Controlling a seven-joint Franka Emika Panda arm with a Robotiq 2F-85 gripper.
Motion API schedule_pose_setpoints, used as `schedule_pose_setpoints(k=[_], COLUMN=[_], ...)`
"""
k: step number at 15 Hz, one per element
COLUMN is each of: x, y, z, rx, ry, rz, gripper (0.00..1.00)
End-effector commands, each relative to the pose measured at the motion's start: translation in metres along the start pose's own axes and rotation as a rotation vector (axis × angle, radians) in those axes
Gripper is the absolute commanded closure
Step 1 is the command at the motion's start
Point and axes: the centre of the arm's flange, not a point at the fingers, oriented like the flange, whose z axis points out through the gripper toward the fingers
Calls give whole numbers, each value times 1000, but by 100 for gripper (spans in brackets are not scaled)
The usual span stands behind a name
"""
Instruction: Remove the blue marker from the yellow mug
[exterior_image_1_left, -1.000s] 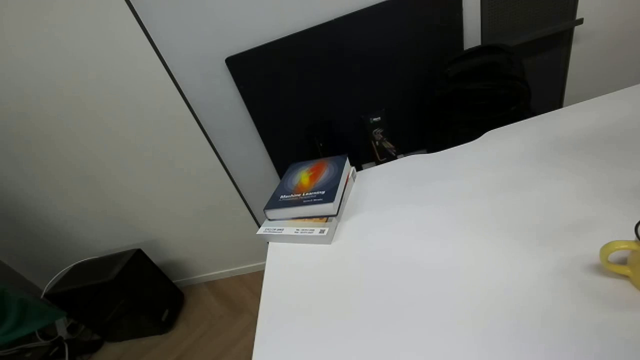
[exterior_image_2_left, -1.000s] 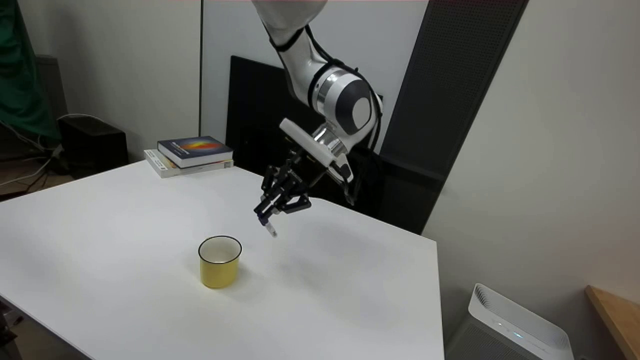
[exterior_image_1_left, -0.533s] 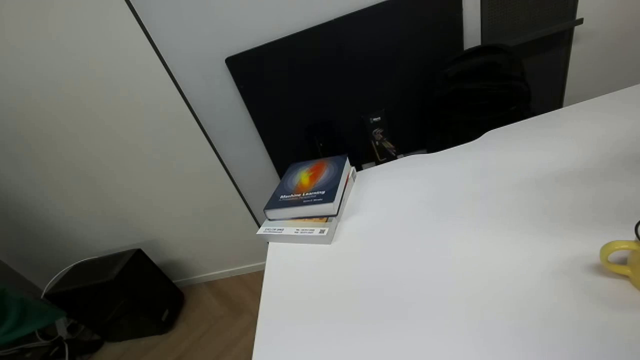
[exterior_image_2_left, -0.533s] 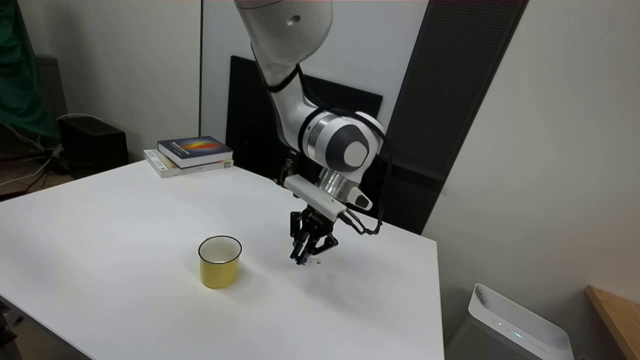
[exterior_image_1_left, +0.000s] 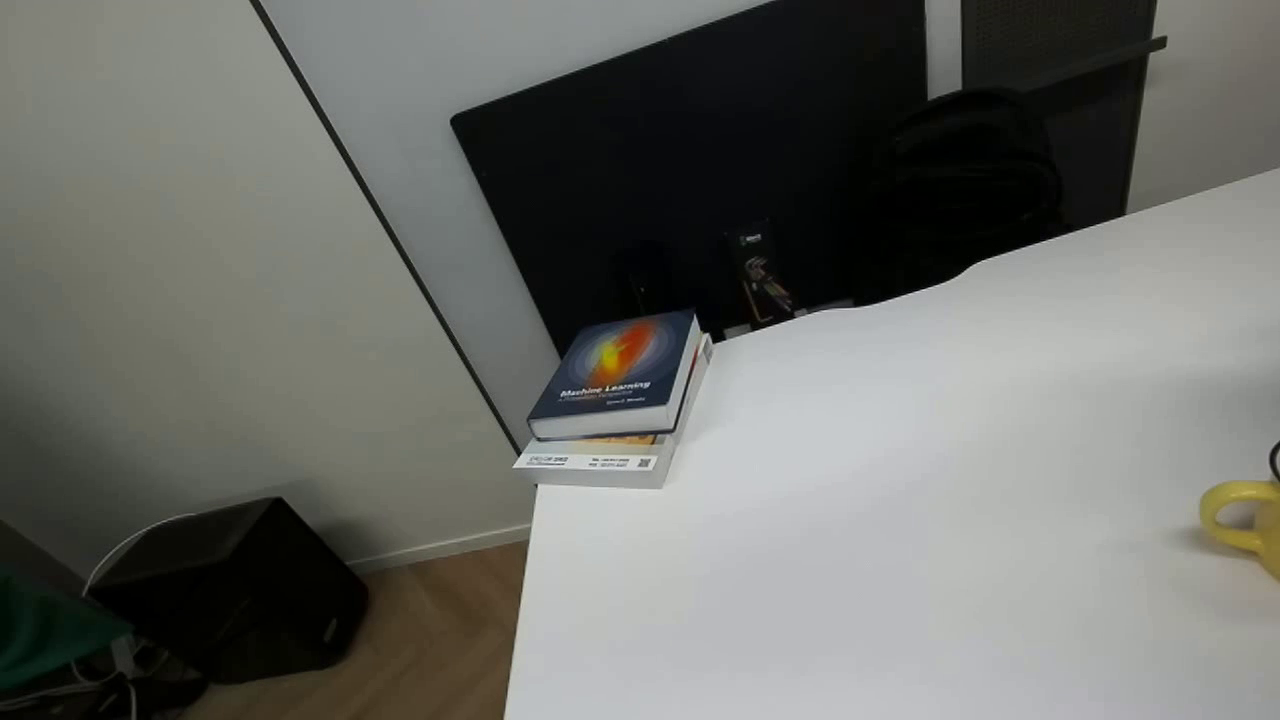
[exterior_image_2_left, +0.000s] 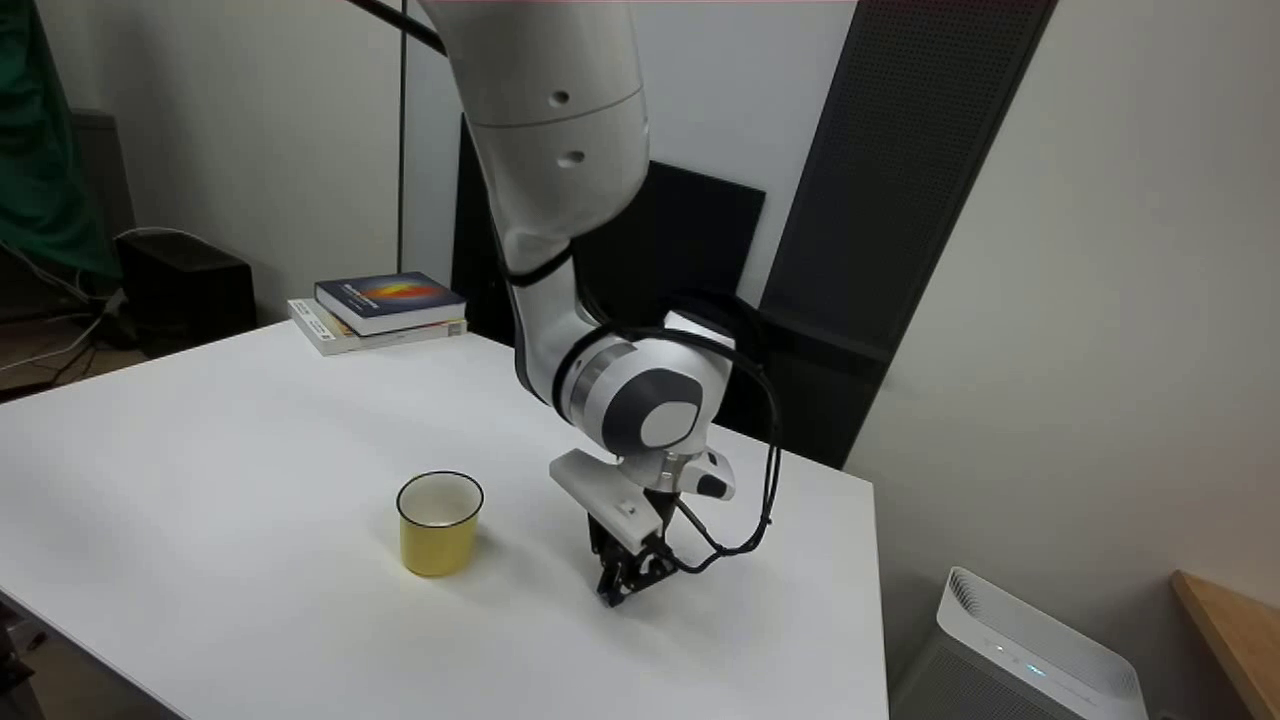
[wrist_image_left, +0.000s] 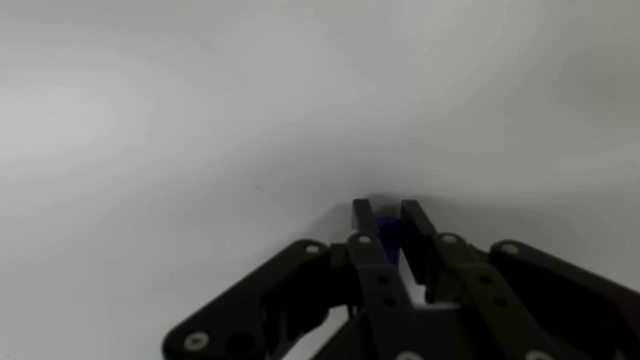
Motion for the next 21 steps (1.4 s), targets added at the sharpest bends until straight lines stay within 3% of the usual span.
schedule_pose_setpoints(k=[1,5,9,16,17,21], x=[-4,-8,-22,-49,-34,-42], y=[1,-4,-20,-47,-44,-46], z=[5,-5,-36,-95,-78,-87], rx=[-19,-3,40,89,78,81], ry=[4,-41,-158,-332,-299,-325], rz=[65,89,73,16,3,-4], gripper=[55,29,3,0,0,0])
